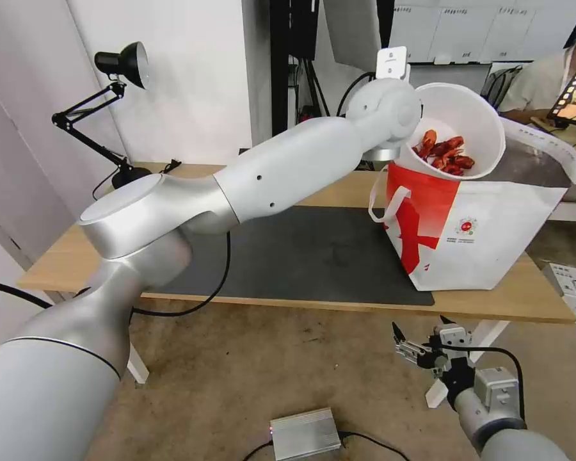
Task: Pick up the trash from the table and place it into the takeout bag.
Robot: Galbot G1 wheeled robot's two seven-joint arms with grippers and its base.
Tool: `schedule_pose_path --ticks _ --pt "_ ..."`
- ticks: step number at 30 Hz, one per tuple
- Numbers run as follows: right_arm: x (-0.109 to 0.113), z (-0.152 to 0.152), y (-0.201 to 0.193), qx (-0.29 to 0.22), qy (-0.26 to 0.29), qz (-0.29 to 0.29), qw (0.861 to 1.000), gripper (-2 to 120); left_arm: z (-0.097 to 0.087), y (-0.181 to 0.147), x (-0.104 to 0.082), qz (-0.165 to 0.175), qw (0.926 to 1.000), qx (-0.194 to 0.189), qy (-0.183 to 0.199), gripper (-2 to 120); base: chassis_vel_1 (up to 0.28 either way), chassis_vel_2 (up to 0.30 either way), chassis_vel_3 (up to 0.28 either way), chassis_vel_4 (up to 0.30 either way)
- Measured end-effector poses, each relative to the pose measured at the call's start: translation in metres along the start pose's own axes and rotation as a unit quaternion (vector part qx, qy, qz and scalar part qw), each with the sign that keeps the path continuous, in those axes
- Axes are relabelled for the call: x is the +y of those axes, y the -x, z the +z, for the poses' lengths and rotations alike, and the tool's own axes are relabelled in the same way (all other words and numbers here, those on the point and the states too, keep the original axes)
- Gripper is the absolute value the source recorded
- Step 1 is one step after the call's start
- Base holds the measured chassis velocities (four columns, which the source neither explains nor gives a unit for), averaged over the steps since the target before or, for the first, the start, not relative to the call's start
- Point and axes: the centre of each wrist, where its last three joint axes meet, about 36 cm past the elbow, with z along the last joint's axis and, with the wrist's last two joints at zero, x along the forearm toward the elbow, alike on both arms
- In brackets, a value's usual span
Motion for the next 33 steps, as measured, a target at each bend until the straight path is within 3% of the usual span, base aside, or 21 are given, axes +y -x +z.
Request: schedule_pose_path --ticks 21,33 --pt "0.000 0.000 0.000 0.000 0.000 0.000 1.000 100 0.012 -0.001 -0.005 0.011 0.9993 -0.021 0.028 1 0.000 0.000 0.000 0.000" --pt "0.000 0.000 0.000 0.000 0.000 0.000 1.000 100 0.009 -0.007 -0.011 0.022 0.9992 -0.022 0.027 40 0.000 0.000 0.000 0.000"
